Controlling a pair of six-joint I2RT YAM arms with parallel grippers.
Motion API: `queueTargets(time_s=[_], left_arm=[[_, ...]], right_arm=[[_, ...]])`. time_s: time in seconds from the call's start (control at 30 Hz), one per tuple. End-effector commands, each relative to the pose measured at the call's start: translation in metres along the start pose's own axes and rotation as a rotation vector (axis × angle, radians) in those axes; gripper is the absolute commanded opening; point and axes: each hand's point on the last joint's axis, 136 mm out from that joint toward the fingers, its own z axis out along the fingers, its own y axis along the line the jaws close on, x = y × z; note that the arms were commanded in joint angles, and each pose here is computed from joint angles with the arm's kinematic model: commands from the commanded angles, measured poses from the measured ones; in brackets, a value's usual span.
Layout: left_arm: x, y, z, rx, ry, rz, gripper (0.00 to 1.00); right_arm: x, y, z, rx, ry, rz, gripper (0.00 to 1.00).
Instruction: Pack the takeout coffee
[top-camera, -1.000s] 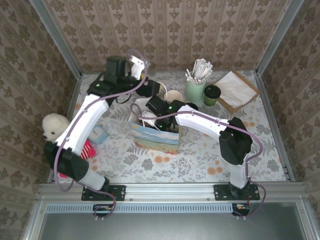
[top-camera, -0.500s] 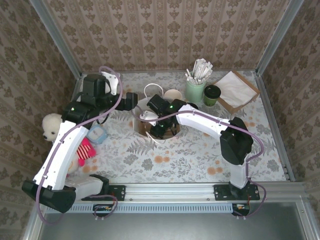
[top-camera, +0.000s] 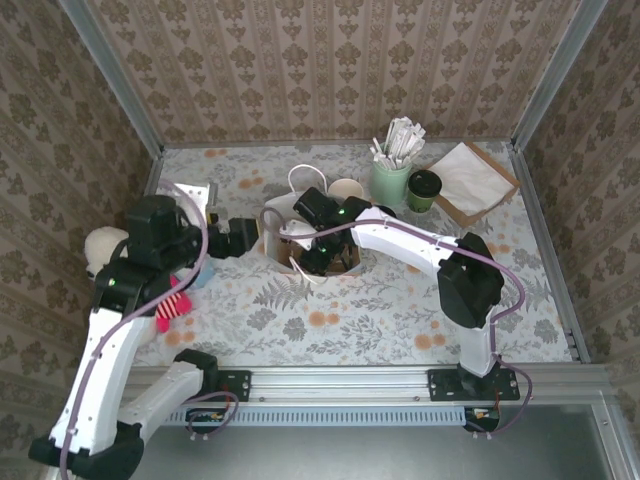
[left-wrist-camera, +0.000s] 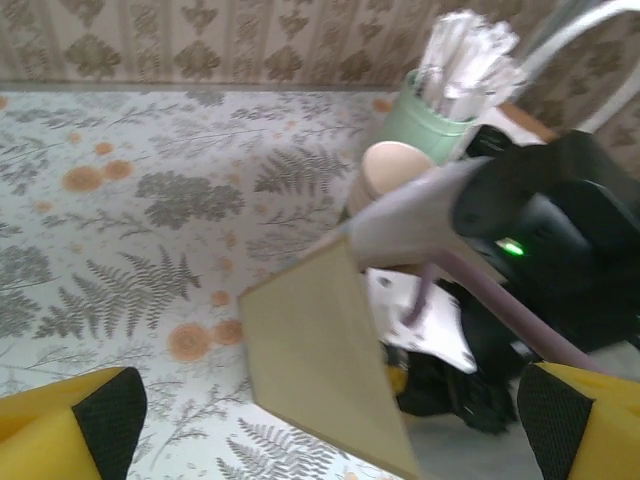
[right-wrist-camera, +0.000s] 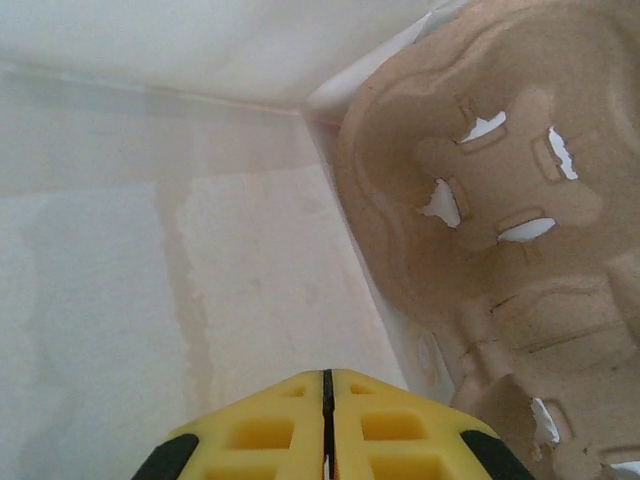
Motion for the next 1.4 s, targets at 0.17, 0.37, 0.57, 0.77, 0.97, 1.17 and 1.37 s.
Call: queueTargets(time_s=[0.17, 0.37, 0.57, 0.77, 0.97, 1.17, 1.37], left_arm=[[0.036, -0.026, 0.036, 0.22, 0.125, -0.01, 0.86], [0.037, 0.002, 0.063, 0.068, 0.196, -0.009, 0.66], [0.029, 0.003, 0.067, 0.061, 0.183, -0.005, 0.26], [0.036, 0.001, 0.056, 0.059, 0.231, -0.028, 0.08], [0.035, 0.001, 0.058, 0.044, 0.289, -0.066, 0.07], [0.034, 0.007, 0.063, 0.016, 0.304, -0.085, 0.06], [0.027, 0.008, 0.062, 0.011, 0.289, -0.092, 0.05]], right_arm=[[-0.009, 0.0, -0.002, -0.031, -0.009, 0.065, 0.1], [-0.01, 0.005, -0.003, -0.053, -0.014, 0.066, 0.11], [-0.008, 0.01, -0.01, -0.069, -0.005, 0.078, 0.13], [-0.012, 0.023, -0.022, -0.129, -0.014, 0.079, 0.18], [0.0, 0.002, -0.002, 0.003, 0.049, 0.096, 0.2], [0.019, -0.011, 0.019, 0.069, 0.118, 0.091, 0.43], [0.034, -0.017, 0.036, 0.085, 0.187, 0.072, 0.49]])
